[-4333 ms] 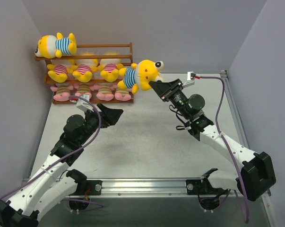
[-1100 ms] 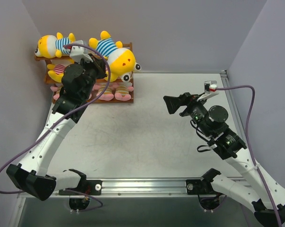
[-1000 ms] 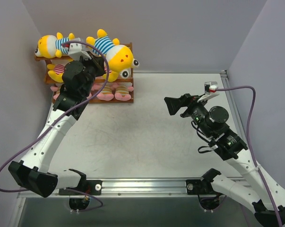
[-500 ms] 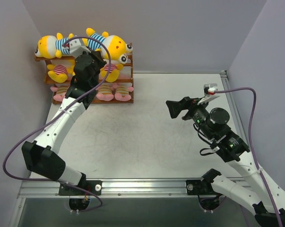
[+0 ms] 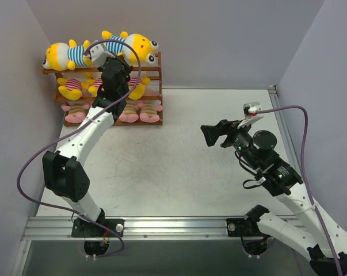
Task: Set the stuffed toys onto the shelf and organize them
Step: Place the stuffed toy onto shelf
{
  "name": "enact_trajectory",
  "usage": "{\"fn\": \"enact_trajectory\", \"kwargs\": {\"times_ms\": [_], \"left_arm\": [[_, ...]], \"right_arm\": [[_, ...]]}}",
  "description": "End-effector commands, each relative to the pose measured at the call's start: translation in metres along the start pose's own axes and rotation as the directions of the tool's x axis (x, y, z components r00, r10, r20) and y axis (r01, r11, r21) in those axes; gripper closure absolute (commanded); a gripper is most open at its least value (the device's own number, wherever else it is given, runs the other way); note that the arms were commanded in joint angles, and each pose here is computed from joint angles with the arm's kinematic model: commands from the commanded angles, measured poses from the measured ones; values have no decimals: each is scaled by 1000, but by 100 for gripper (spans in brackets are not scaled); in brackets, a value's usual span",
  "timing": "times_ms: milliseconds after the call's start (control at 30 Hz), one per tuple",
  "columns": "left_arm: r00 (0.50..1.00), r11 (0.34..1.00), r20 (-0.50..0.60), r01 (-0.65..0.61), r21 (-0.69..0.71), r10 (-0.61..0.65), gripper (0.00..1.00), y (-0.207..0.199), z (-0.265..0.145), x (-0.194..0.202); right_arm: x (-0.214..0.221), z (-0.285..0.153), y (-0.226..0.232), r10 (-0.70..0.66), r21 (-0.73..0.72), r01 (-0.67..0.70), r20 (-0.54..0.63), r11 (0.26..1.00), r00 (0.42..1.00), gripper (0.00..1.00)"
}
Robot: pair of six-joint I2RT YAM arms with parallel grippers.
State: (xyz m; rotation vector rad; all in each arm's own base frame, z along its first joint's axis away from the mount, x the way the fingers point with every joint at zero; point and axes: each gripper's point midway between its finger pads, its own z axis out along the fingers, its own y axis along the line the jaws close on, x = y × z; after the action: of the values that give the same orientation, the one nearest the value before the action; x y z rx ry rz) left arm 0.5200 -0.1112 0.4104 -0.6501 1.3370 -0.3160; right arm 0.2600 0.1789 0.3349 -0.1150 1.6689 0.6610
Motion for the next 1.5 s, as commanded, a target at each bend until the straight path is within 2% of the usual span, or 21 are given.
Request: {"fn": "enact_trajectory", "kwargs": {"times_ms": [0, 433, 1067, 1467], "left_arm": [[987, 994, 120, 100, 34, -103, 98, -19, 8, -38], [990, 995, 113, 87, -40, -82, 98, 1, 34, 10], [990, 994, 122, 74, -76, -65, 97, 10, 43, 25], [993, 997, 100, 61, -57, -55, 81, 8, 38, 30]], "right_arm": [[0, 4, -1, -16, -7, 16, 10, 1000, 1000, 3], [8, 7, -10, -20, 21, 20, -11, 1000, 1000, 4], [12, 8, -16, -20, 36, 21, -23, 999, 1000, 4], [12, 8, -17, -17, 38, 17, -19, 999, 1000, 4]]}}
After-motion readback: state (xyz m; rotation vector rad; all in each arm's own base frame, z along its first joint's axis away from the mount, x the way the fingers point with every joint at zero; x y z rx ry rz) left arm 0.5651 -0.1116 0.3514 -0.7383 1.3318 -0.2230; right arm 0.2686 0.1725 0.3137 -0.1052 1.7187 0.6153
